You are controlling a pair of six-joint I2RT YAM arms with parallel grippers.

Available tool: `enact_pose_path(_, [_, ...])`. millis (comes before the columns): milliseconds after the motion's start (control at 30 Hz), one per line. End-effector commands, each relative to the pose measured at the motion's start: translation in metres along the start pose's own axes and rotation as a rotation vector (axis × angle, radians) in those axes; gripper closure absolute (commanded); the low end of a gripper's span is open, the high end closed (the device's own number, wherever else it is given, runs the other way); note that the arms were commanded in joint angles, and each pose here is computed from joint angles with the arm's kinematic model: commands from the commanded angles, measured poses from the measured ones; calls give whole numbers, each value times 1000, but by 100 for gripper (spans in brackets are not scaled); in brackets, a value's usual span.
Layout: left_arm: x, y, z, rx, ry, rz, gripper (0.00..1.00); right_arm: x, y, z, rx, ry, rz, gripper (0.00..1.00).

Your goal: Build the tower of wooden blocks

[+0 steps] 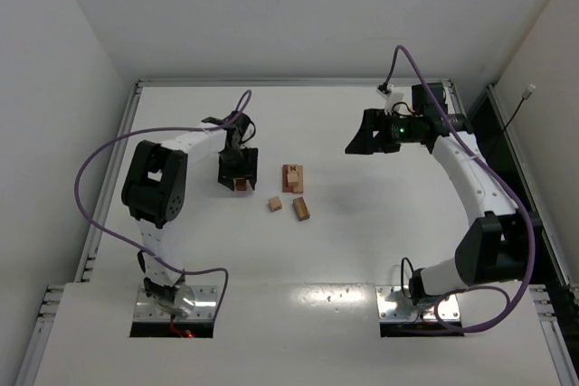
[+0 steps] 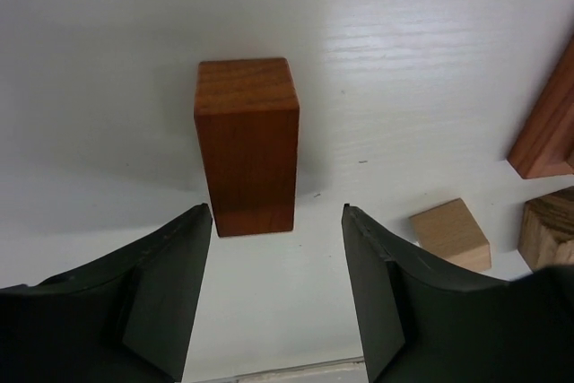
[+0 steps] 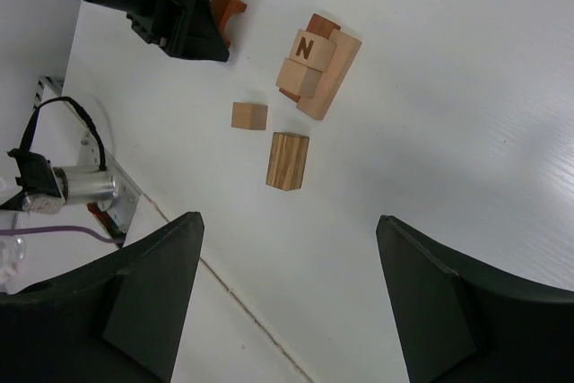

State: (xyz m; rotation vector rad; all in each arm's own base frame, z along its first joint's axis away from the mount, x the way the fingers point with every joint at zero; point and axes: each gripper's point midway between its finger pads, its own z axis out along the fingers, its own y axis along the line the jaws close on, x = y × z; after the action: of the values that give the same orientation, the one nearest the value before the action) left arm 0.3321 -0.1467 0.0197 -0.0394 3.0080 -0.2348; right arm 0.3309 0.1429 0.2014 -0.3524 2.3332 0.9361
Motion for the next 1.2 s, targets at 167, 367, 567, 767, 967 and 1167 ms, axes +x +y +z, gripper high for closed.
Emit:
enact_pose_path(167, [-22,-24,-61,21,-350,86,43,-4,4,2,-11,-20,-19,25])
enact_pose_path(367, [-21,-25,-79,14,-500,193,46,-5,6,-2,-11,-35,-42,25])
enact_pose_path(567, [-15,-10,-101,12,-711,155,53,-4,9,-6,-11,-46,-71,25])
enact_pose_path(767, [-15,11,-86,-47,-794,68,53,-5,7,-4,-12,-54,-78,25])
enact_pose_path(967, [-16,3,-73,13,-820,79,46,-4,12,-7,-21,-60,-84,25])
enact_pose_path(1167, [-15,-3,-64,41,-797,94,28,-3,10,-6,-21,-60,-93,25])
